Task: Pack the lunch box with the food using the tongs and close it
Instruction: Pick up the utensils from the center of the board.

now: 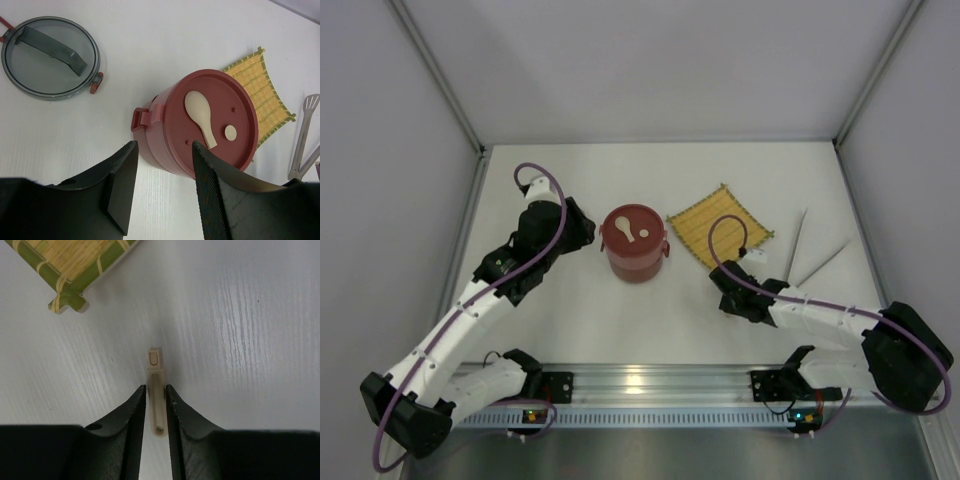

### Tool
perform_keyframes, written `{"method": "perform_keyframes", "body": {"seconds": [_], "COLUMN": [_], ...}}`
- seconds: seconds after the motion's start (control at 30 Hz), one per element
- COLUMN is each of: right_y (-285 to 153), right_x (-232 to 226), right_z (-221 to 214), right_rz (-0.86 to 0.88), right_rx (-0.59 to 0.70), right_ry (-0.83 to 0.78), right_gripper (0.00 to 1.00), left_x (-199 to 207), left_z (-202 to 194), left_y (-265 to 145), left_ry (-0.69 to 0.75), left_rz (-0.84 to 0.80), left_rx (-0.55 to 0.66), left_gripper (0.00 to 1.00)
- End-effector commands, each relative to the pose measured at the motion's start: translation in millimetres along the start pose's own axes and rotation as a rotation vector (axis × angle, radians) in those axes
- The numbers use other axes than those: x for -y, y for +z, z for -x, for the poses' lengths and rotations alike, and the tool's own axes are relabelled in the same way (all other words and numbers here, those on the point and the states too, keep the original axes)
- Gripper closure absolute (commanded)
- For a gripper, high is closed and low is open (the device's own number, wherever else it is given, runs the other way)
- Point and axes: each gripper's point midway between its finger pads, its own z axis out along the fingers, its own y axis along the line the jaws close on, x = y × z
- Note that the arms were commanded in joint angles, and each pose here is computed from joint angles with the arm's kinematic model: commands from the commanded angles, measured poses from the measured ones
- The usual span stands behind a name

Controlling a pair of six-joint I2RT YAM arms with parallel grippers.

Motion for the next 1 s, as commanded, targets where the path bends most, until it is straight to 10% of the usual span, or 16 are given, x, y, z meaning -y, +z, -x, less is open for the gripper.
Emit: {"method": "perform_keyframes", "body": {"seconds": [0.0, 0.97], "right_y": [3, -93], "right_x": [6, -50], "right_z": [-21, 98], "right_rz": [0.014, 0.182], "right_rx": [-0.073, 0.134], "right_ry": [0.009, -0.06], "right_gripper": [0.79, 0.91], "left_x": [10, 9], "left_z": [19, 14], "left_y": [-6, -1], "left_ry": [-0.005, -0.016], "left_rz": [-0.028, -0.021], "left_rx": [0.055, 0.041], "left_gripper": [0.48, 0.48]}}
